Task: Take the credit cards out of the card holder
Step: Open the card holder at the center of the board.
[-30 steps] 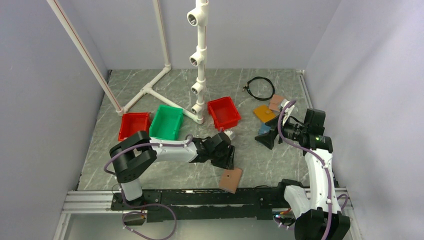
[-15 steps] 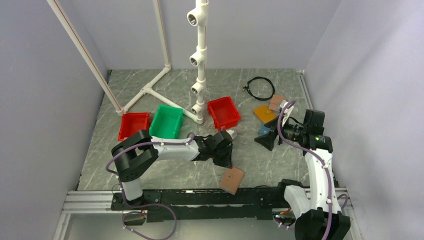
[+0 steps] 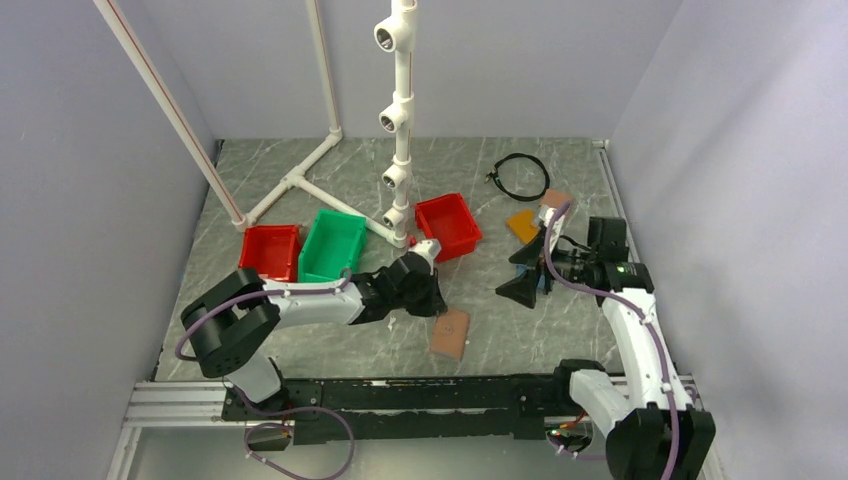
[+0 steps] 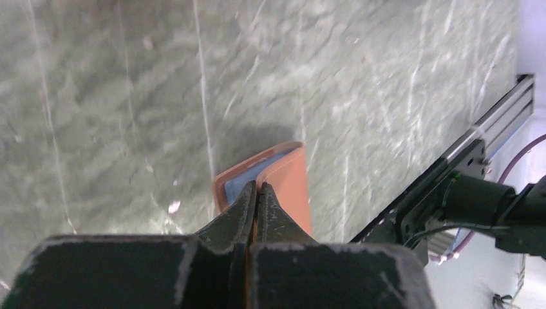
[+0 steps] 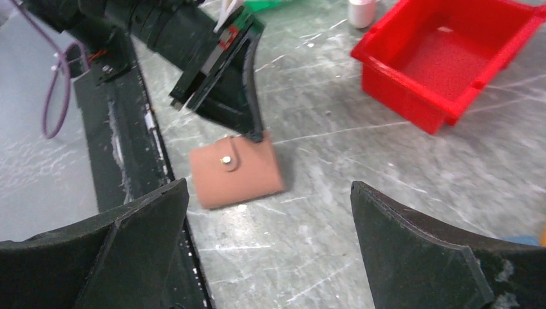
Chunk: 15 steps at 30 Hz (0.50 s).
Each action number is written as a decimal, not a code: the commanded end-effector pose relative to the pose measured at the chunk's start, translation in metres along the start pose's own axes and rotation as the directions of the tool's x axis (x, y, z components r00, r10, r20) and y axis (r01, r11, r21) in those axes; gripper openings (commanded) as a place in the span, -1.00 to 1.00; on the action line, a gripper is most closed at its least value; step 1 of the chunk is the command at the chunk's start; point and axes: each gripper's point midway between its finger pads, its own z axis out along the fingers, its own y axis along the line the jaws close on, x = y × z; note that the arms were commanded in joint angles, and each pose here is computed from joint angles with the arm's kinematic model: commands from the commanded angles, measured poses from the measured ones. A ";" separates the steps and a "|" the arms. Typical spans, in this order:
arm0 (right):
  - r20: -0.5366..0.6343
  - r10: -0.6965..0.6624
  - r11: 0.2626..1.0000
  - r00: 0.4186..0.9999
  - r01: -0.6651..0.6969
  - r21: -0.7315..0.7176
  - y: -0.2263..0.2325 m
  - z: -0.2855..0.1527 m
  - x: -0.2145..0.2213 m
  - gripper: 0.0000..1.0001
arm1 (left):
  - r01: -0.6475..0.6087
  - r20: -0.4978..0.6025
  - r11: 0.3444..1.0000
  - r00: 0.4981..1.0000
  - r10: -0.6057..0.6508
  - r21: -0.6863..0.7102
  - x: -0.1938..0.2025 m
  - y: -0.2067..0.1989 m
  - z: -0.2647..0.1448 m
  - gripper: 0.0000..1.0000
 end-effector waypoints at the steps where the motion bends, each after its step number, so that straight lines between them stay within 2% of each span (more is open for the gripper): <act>1: -0.037 0.007 0.996 0.999 -0.010 -0.084 0.007 0.021 0.008 0.99 | -0.105 0.252 0.983 0.966 0.065 0.149 -0.061 -0.045 -0.012 -1.00; 4: -0.098 0.030 0.993 0.995 -0.042 -0.113 0.007 0.036 0.017 0.99 | -0.204 0.288 0.959 0.947 0.142 0.198 -0.067 -0.058 -0.015 -1.00; 9: -0.199 0.036 0.990 0.979 -0.062 -0.127 0.003 0.048 0.032 0.99 | -0.370 0.361 0.879 0.897 0.254 0.300 -0.066 -0.079 -0.030 -1.00; 15: -0.222 0.011 0.989 0.975 -0.043 -0.140 0.003 0.050 0.040 0.99 | -0.512 0.390 0.803 0.836 0.386 0.304 -0.062 -0.086 -0.046 -1.00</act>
